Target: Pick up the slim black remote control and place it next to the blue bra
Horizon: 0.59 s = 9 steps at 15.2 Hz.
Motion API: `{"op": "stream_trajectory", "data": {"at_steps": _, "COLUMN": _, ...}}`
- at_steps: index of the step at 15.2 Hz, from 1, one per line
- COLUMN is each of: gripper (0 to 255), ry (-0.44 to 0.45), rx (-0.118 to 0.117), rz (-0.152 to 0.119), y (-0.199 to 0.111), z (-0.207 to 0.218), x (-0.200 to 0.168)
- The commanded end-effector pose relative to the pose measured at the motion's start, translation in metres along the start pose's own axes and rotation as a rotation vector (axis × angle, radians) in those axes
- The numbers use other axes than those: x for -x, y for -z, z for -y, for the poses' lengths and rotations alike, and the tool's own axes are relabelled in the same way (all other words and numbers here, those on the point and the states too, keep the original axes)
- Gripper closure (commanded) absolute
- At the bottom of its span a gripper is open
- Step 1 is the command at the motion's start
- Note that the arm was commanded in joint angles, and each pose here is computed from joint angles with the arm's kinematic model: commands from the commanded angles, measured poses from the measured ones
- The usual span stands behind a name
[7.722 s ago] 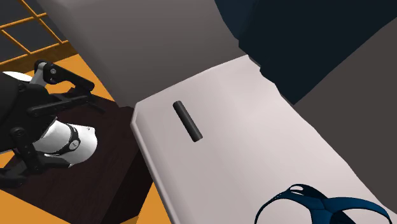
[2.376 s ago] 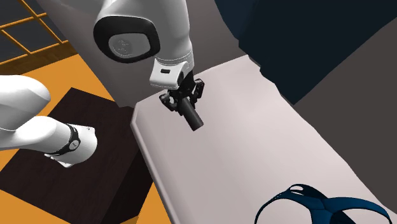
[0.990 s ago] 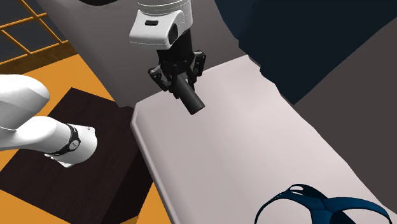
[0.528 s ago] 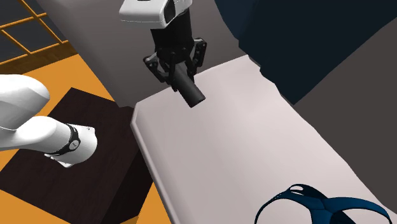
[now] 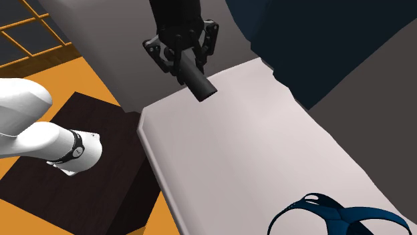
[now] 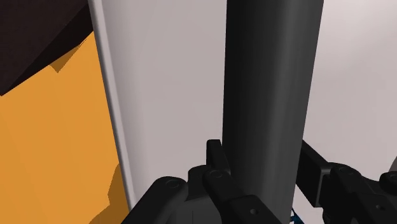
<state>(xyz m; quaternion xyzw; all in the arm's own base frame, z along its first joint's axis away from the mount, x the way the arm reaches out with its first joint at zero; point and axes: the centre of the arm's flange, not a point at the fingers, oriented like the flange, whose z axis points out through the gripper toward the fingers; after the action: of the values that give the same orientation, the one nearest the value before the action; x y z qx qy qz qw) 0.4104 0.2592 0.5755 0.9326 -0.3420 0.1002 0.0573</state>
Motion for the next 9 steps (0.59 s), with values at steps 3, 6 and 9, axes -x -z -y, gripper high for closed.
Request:
{"op": "stream_trajectory", "data": {"at_steps": 3, "gripper": 255, "ry": 0.000, "rx": 0.000, "rz": 0.000, "y": 0.020, "z": -0.001, "x": -0.004}}
{"op": "stream_trajectory", "data": {"at_steps": 6, "gripper": 255, "ry": 0.000, "rx": 0.000, "rz": 0.000, "y": 0.036, "z": -0.002, "x": -0.008}}
{"op": "stream_trajectory", "data": {"at_steps": 9, "gripper": 255, "ry": 0.000, "rx": 0.000, "rz": 0.000, "y": 0.051, "z": -0.002, "x": -0.011}}
